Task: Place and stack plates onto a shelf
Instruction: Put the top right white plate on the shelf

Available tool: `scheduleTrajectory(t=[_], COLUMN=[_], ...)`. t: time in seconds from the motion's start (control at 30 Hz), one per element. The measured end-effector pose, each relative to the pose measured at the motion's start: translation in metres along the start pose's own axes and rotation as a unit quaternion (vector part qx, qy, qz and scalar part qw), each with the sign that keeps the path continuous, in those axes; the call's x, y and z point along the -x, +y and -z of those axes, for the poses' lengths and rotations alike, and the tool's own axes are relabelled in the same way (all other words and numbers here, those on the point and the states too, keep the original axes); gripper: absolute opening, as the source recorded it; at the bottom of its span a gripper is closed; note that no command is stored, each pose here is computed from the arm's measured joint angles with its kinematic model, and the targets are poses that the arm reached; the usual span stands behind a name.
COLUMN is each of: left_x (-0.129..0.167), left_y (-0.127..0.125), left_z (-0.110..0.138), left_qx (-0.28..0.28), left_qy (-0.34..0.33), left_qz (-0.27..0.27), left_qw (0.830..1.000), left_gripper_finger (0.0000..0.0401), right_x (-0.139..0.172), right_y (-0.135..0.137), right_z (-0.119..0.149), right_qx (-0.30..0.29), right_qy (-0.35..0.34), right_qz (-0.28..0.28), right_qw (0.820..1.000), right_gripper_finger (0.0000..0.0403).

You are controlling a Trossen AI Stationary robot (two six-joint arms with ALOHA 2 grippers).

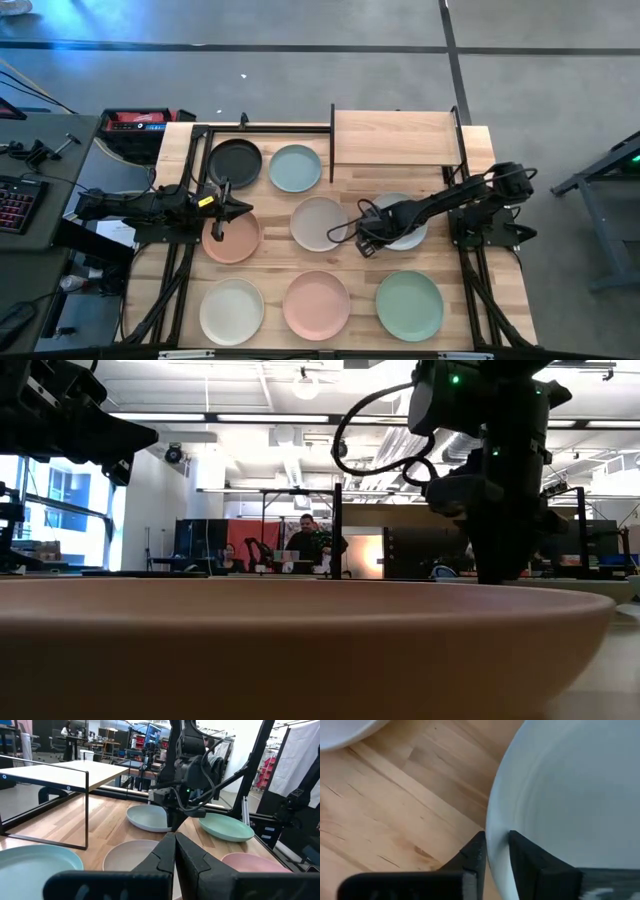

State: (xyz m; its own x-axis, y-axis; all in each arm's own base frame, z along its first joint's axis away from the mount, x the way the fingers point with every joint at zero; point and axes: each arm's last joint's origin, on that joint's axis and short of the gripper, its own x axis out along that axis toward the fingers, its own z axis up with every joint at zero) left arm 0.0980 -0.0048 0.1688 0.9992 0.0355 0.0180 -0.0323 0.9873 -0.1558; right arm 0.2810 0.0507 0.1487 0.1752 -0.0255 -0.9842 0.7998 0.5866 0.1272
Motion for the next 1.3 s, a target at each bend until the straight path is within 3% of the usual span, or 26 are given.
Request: scheduleTrajectory(t=[0.23,0.47,0.83,1.3], left_x=[0.000,0.000,0.000,0.000], left_y=[0.000,0.000,0.000,0.000], left_z=[0.000,0.000,0.000,0.000], left_qx=[0.000,0.000,0.000,0.001], left_qy=[0.000,0.000,0.000,0.000], left_qz=[0.000,0.000,0.000,0.000], left_qw=[1.000,1.000,1.000,1.000], left_gripper_finger=[0.0000,0.0000,0.0000,0.0000], right_x=[0.001,0.004,0.051,0.086], right_y=[0.000,0.001,0.027,0.049], right_z=[0.000,0.000,-0.014,-0.015], right_qx=[0.000,-0.007,-0.003,0.011], right_qy=[0.001,0.010,0.003,-0.029], right_qz=[0.001,0.007,0.005,-0.023], right_qw=[1.000,1.000,1.000,0.999], right_gripper_finger=[0.0006,0.0002,0.0002,0.0001])
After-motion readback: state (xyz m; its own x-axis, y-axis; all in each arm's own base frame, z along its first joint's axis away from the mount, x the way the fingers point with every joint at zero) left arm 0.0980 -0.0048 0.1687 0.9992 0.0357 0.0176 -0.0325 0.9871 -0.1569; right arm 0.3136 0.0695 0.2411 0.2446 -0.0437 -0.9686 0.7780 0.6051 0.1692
